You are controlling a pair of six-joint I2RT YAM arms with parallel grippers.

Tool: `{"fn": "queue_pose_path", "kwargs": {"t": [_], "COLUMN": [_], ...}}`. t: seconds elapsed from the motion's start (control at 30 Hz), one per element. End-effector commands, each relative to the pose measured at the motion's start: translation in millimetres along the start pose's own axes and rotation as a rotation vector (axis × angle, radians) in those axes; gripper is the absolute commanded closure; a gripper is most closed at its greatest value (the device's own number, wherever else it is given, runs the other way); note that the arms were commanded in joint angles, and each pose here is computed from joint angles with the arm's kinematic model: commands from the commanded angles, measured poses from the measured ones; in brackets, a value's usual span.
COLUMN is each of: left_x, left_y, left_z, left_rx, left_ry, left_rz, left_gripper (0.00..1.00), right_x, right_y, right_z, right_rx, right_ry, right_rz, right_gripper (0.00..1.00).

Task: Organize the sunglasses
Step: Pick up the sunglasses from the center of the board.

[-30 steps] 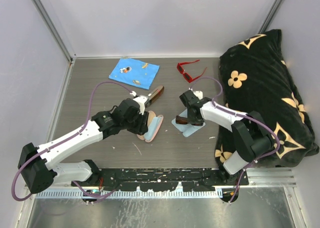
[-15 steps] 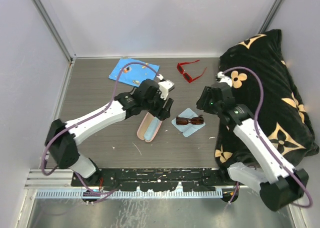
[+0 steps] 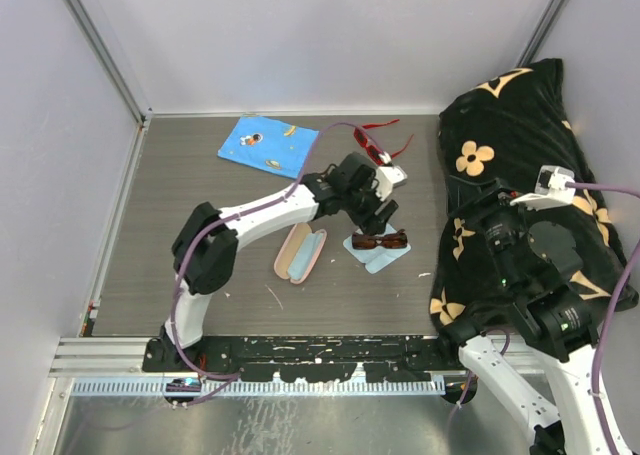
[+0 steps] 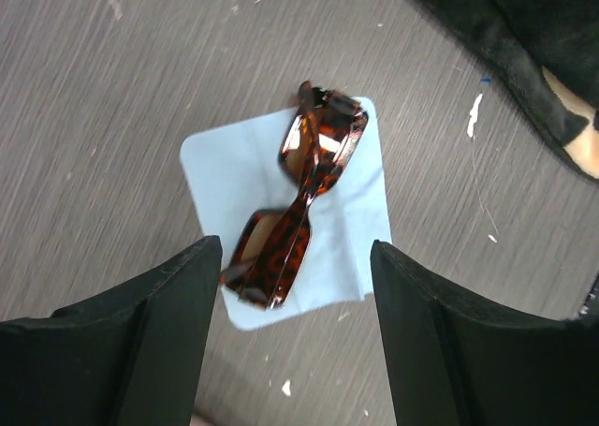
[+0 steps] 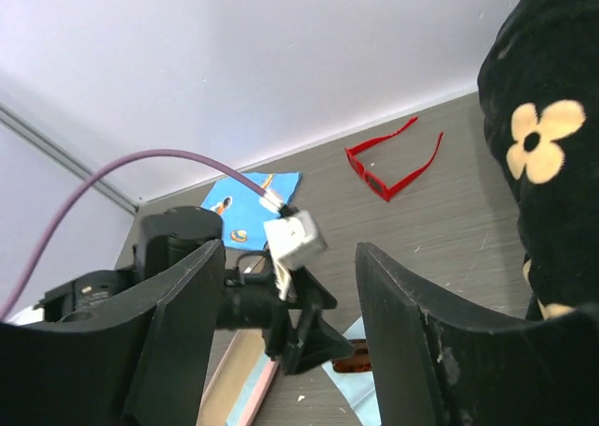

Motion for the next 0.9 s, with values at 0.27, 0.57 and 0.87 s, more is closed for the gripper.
{"fn": "queue_pose_path", "kwargs": {"t": [0.27, 0.57, 0.87], "left_x": [1, 11, 19], "left_y": [-48, -65, -72], "left_z": [-12, 2, 1], "left_rx": [-0.034, -0.089, -0.056], "left_ry": [-0.264, -0.307, -0.306], "left_rz": [0.080, 0.130, 0.166], "left_gripper": [0.28, 0.28, 0.42], "right_x": [-19, -13, -8], "right_y": [15, 14, 11], "right_z": [-10, -8, -8], "right_rx": [0.035, 0.023, 0.019], "right_ry": [0.064, 0.071, 0.081], "right_rz": [-0.074, -0.047, -0.022], "right_gripper": [0.34, 0.34, 0.34]}}
Point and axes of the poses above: each gripper's point midway between its finger pads, its own y axis back along the fingers, its own z axis along the line the jaws close on, x = y × z, the point moved 3 cm from there along y, back along the fingers, and after that the axes turned 7 degrees about y, right-handed, at the moved point
